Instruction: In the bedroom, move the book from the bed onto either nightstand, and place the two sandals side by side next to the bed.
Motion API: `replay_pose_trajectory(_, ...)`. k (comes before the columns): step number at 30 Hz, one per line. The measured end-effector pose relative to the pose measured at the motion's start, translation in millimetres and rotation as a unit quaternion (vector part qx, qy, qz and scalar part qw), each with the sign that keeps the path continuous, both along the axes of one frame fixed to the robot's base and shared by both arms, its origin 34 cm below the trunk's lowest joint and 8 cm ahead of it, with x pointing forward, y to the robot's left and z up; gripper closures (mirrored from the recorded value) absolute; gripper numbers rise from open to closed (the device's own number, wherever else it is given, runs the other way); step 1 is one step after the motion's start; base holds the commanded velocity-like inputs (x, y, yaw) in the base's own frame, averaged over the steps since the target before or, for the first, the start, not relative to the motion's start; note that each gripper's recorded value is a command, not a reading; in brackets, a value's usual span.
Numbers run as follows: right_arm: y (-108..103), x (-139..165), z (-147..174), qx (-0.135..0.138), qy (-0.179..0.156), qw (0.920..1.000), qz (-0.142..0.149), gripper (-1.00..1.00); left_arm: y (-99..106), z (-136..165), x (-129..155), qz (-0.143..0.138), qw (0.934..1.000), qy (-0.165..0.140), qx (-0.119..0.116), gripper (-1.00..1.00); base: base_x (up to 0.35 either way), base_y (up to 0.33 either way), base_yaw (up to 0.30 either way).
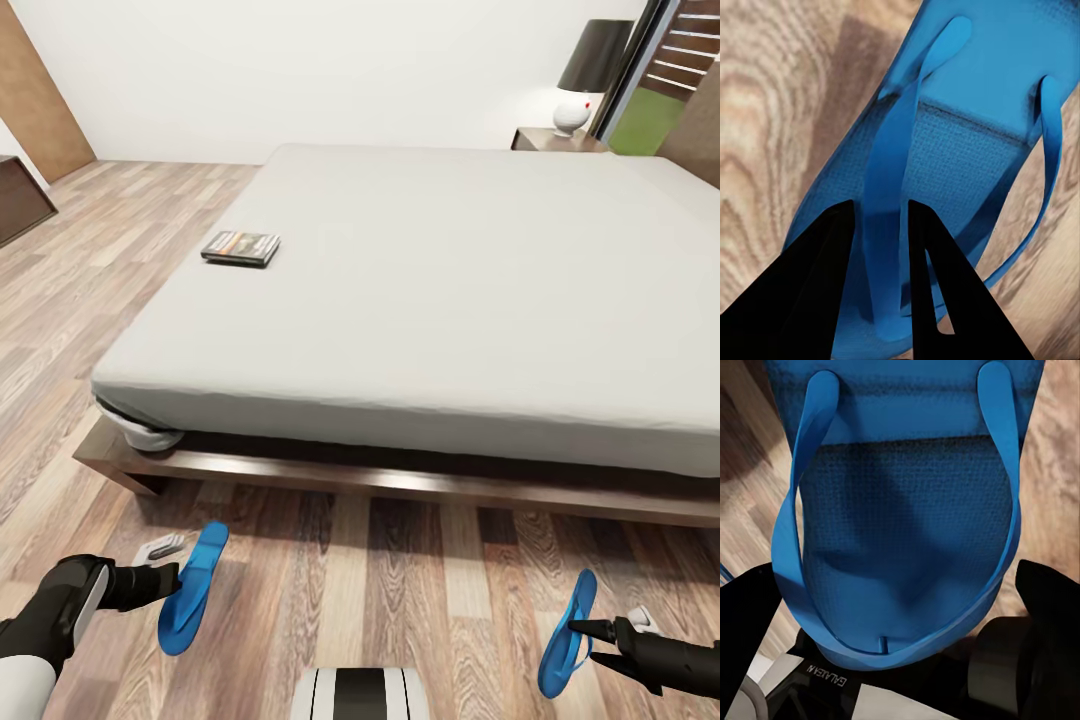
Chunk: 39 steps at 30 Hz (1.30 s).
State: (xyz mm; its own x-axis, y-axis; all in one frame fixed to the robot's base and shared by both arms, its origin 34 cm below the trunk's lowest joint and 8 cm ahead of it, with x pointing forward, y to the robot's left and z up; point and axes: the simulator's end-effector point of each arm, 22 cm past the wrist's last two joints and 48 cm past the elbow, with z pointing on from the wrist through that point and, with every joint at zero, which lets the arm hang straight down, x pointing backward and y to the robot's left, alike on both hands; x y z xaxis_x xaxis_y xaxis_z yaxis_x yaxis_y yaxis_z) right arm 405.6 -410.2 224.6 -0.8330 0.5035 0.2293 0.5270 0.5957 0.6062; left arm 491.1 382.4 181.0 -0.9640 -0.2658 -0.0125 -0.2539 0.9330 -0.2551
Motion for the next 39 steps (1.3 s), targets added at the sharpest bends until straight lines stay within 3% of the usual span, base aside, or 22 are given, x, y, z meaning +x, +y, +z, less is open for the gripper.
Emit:
replay_pose_trajectory(19, 0.0, 0.0, 0.0, 0.000, 0.000, 1.0000, 0.000, 1.00, -1.4, -0.3, -0.3, 0.000, 1.0000, 0.001, -0.001, 1.00, 0.058, 0.063, 0.000)
replay_pose_trajectory(39, 0.0, -23.6, -27.6, 0.000, 0.041, 0.9992, 0.001, 1.00, -1.5, -34.9, -28.1, 0.000, 0.9991, 0.042, -0.001, 1.00, 0.000, 0.000, 0.000)
